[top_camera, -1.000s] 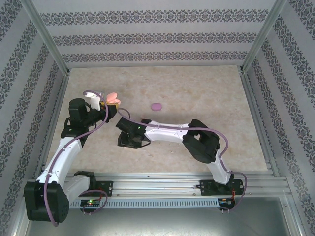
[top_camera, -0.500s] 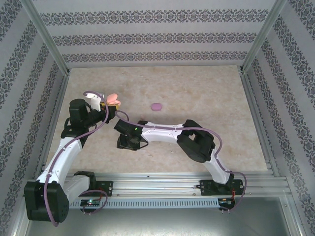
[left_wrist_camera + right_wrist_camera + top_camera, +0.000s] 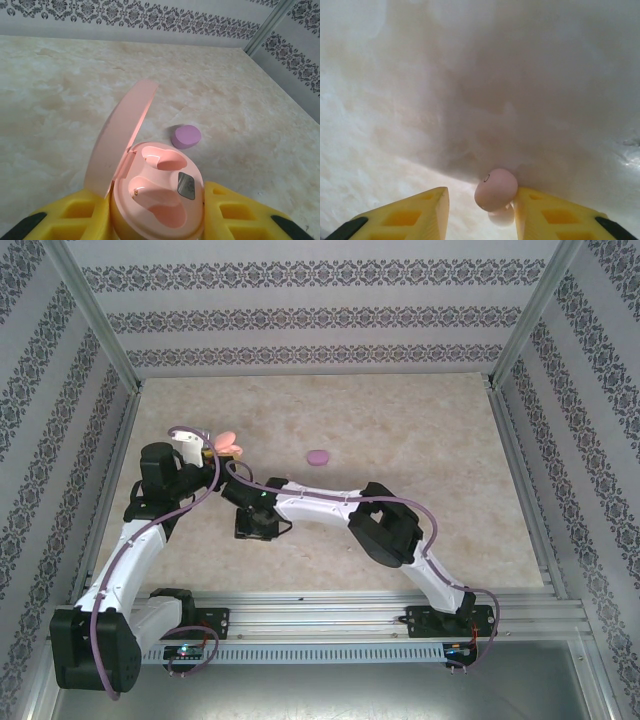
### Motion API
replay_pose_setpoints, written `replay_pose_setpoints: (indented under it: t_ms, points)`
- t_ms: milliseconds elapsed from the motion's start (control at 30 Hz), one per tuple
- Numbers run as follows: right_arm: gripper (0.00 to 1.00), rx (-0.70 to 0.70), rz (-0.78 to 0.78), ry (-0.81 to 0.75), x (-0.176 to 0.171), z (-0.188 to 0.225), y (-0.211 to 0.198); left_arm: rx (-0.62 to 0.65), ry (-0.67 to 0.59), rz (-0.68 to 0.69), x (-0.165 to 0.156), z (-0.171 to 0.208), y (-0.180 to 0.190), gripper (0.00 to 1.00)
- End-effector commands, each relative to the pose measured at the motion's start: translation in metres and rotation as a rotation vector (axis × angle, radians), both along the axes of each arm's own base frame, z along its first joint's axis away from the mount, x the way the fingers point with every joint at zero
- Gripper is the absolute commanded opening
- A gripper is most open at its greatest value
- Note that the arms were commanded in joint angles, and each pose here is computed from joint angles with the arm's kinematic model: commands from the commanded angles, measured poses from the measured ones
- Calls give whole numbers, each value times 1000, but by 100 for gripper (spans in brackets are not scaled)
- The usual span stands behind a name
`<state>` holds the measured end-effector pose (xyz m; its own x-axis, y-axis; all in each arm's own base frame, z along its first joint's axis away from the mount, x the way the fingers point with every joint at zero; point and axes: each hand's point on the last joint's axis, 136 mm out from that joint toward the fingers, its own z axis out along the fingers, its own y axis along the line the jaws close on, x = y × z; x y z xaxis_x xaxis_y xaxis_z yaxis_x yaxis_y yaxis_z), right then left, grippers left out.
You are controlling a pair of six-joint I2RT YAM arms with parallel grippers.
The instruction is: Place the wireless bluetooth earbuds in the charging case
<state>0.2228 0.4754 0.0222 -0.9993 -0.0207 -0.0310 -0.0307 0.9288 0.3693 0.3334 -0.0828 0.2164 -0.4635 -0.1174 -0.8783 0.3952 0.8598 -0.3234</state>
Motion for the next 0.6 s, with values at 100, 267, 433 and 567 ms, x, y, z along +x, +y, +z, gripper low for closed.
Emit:
replay_pose_setpoints:
  t_ms: [100, 267, 433, 567]
  points:
    - [35, -165, 88, -25, 6, -14, -20, 5, -12, -27, -5, -1, -3, 32]
    - [36, -221, 129, -56, 8, -11, -22, 4, -11, -28, -5, -2, -3, 32]
    - [33, -214, 144, -66, 11, -11, -16, 1, -6, -29, -4, -4, -3, 32]
    - [28, -202, 150, -68, 15, -11, -14, -5, 1, -34, -3, -5, -4, 31]
